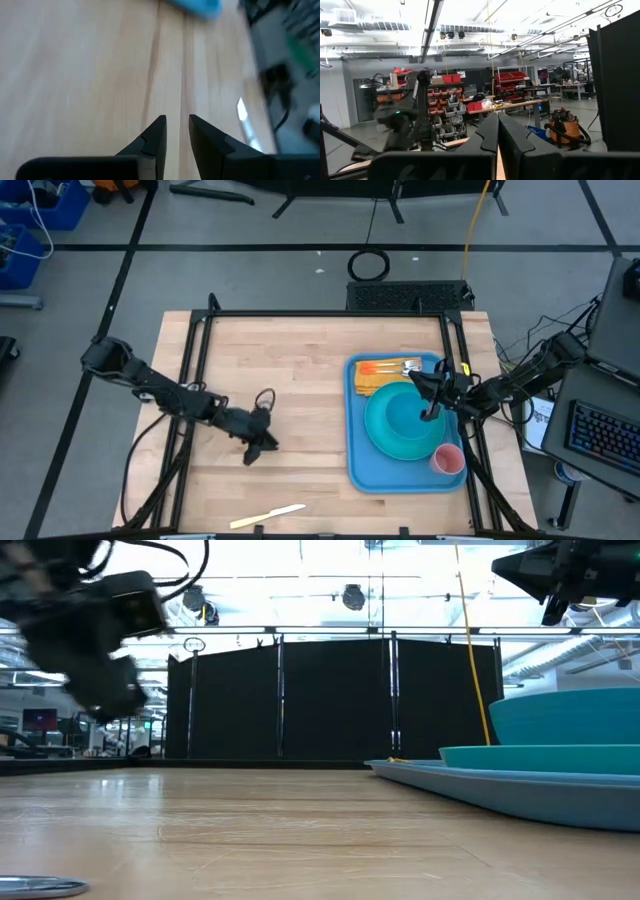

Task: Set up tray
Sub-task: Put the light yellow knife on the napkin to the left of the blue plate

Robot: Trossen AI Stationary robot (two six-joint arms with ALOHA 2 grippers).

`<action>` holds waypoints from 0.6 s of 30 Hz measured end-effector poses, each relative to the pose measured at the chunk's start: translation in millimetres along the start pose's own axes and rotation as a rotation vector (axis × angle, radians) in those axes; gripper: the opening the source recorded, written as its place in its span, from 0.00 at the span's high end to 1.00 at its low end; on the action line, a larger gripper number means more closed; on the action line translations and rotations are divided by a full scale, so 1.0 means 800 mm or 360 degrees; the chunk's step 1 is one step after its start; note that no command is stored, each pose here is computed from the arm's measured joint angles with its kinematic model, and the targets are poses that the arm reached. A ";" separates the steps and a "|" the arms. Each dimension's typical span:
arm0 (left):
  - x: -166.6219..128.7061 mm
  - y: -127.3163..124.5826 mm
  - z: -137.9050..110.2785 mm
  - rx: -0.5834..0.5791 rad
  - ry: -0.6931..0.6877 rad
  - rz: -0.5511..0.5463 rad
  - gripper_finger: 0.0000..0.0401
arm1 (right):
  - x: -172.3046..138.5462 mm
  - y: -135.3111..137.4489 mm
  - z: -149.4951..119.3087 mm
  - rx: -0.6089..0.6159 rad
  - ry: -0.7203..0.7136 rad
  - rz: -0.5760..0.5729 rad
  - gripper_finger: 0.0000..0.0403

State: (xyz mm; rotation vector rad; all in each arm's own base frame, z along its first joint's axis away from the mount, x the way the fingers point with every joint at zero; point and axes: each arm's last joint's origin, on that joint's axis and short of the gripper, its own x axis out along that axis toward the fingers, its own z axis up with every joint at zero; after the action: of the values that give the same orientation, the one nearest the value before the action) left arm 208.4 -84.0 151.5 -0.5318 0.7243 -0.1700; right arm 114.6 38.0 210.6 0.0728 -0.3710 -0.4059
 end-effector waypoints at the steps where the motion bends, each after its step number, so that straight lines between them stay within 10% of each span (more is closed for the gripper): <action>1: 0.000 -0.006 -0.006 0.0023 0.0063 0.0034 0.79 | 0.000 0.000 0.000 0.0000 0.0000 0.0001 1.00; 8: -0.019 -0.075 -0.026 0.0141 0.0349 0.0278 0.79 | 0.000 0.000 0.000 0.0000 0.0000 0.0001 1.00; 18: -0.039 -0.121 -0.077 0.0088 0.0479 0.0169 0.69 | 0.000 0.000 0.000 0.0001 0.0000 0.0001 1.00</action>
State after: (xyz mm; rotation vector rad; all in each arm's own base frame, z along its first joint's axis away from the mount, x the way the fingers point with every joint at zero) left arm 147.4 -181.6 181.5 -0.4179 1.0357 -0.1721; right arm 114.6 38.1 210.5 0.0731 -0.3714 -0.4051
